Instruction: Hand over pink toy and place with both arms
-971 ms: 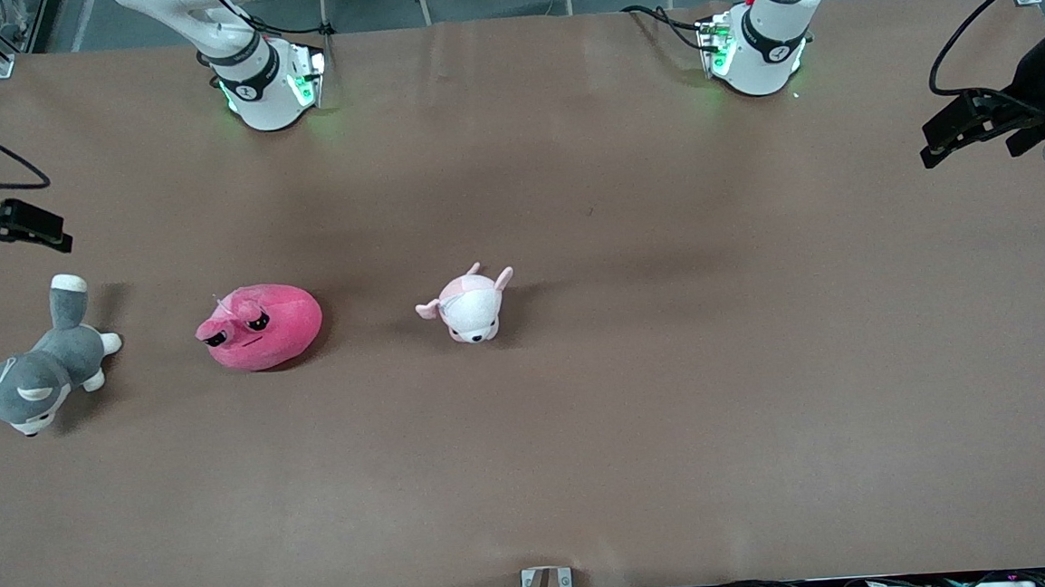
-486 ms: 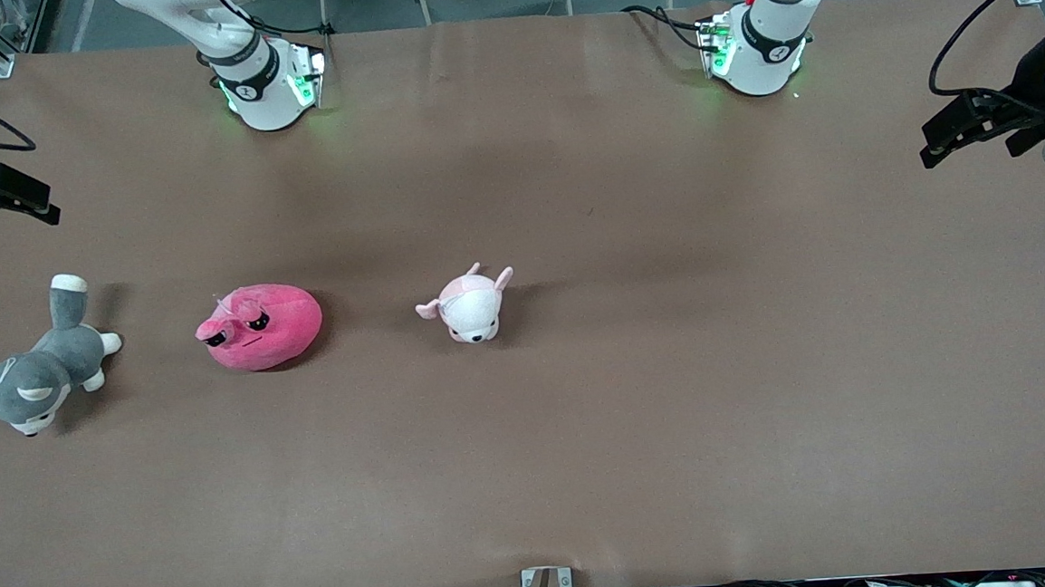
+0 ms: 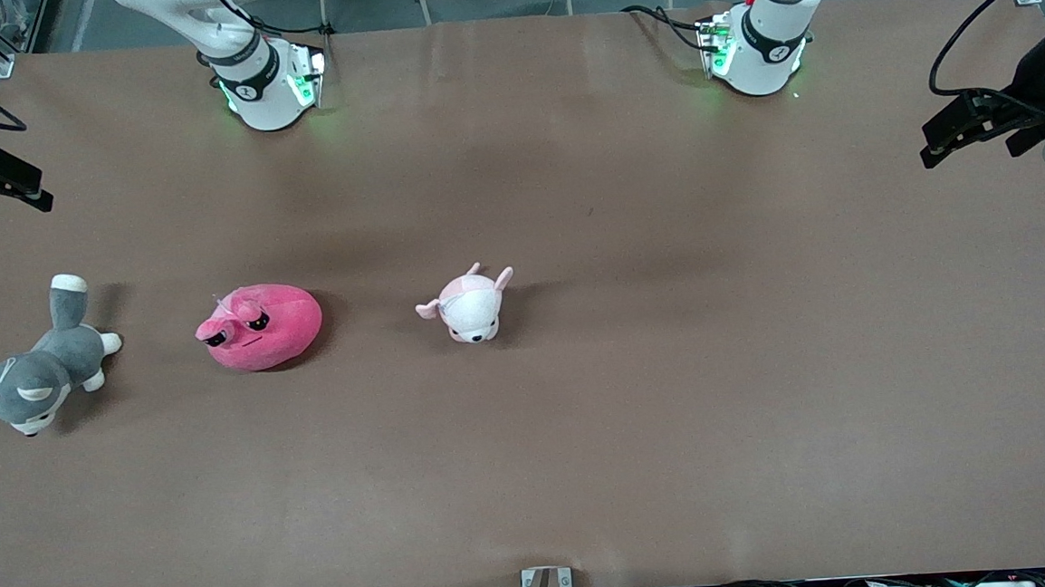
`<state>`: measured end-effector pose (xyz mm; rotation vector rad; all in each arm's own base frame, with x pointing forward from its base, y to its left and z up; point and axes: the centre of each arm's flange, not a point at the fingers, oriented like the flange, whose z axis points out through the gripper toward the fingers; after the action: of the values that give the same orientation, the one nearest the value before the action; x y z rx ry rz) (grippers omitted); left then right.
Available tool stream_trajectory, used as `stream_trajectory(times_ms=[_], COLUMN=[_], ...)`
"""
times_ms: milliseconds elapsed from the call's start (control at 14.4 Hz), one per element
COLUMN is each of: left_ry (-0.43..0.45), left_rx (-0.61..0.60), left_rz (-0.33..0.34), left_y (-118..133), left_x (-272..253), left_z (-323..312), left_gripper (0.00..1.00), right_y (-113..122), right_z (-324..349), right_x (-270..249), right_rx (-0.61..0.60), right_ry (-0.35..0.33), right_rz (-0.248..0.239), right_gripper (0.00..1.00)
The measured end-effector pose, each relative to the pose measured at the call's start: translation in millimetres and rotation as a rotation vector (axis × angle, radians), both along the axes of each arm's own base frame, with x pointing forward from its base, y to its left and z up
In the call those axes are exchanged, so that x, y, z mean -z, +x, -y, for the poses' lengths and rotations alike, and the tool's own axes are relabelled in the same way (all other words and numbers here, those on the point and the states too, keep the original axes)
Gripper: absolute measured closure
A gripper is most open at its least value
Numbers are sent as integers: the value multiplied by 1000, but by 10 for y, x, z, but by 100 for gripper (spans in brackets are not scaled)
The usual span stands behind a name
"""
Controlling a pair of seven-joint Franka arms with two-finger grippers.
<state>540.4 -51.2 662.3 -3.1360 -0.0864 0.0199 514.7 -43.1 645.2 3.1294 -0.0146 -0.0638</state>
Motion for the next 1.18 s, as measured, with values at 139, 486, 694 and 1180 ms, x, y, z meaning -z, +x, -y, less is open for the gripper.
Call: stream_trajectory(times_ms=[139,486,694,1180], left_ry=[0,0,0,0], left_rx=[0,0,1,1], left_rz=[0,0,0,0], left_y=[0,0,0,0], left_x=[0,0,0,0], left_z=[0,2,3,3], left_gripper=[0,0,0,0], right_y=[0,1,-2,-5], right_z=[0,-3,-14,-37], right_x=[2,2,-5,-28], right_rx=[0,0,-2,-4], right_ry=[0,0,1,15], right_rz=[0,0,2,12], right_gripper=[0,0,0,0])
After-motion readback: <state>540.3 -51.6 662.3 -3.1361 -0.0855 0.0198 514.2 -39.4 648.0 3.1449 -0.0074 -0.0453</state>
